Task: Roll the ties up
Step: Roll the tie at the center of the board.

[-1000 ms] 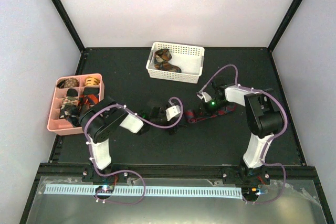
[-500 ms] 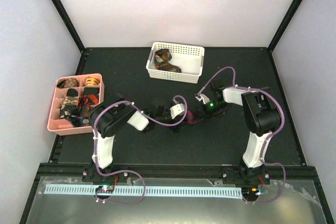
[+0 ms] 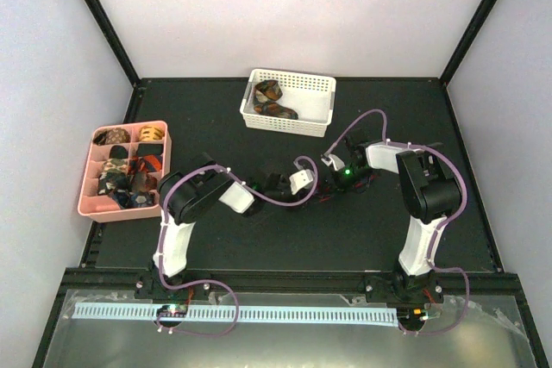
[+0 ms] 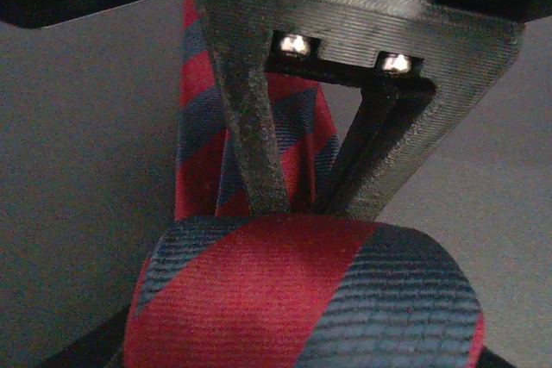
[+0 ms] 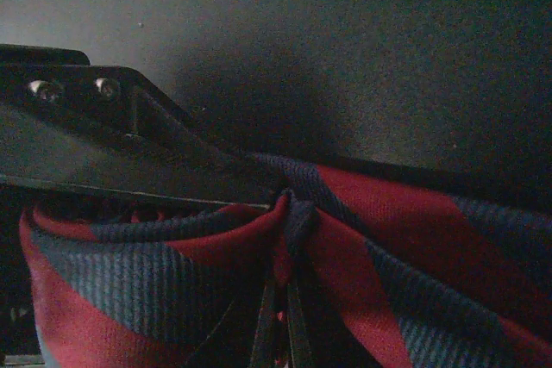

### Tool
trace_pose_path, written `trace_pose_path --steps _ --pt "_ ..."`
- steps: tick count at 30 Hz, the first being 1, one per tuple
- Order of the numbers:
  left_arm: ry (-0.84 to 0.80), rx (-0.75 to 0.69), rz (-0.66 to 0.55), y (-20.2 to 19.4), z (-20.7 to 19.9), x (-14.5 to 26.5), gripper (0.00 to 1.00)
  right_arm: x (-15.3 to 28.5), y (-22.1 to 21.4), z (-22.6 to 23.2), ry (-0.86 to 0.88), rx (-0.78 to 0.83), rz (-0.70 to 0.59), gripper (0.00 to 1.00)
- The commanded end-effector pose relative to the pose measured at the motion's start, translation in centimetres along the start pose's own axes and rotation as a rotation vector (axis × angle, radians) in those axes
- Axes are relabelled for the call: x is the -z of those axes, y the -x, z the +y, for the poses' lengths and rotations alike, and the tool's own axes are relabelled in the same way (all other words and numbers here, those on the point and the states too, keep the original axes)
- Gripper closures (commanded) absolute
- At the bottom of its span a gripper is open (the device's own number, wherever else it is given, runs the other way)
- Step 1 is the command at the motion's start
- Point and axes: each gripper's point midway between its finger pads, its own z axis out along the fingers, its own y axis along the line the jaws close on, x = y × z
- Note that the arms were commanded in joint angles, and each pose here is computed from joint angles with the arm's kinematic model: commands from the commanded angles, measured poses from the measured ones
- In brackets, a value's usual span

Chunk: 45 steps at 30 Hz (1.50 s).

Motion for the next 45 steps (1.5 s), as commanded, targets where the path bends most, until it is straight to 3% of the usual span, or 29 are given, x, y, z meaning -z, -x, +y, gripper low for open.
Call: trace_pose_path --steps 1,6,10,14,20,27,36,45 --pt "0.015 0.0 0.073 -1.2 0.6 -1.1 0.55 -2.0 -3.7 -3.7 -0.137 -0.081 0.119 0.98" --pt "0.003 -0.034 0.256 -4.6 0.4 -0.7 0.64 -0.7 -2.7 -2.0 -0.081 -0.049 0.085 0.88" --pt "-0.023 -0.076 0.386 -7.4 -0.3 0.8 0.66 2.6 -1.0 -1.7 -0.042 -0.051 -0.006 0.73" --pt "-0.071 -0.098 0.475 -8.7 -0.8 1.5 0.66 5.0 -0.2 -0.8 0.003 -0.017 -0.073 0.63" --pt "-0.079 -0.125 0.573 -9.5 -0.3 2.4 0.66 5.0 1.5 -0.6 0.035 0.0 -0.118 0.65" --pt "-0.067 -0.096 0.607 -9.2 0.6 2.8 0.66 2.9 0.8 -3.7 -0.033 -0.062 -0.065 0.76" --pt "-0.037 -0.043 0.664 -9.4 1.2 3.1 0.64 0.9 -3.9 -5.1 -0.043 -0.182 0.03 0.74" --pt "-0.002 -0.003 0.663 -9.6 1.3 3.2 0.62 1.9 -2.7 -3.2 0.009 -0.122 -0.041 0.72"
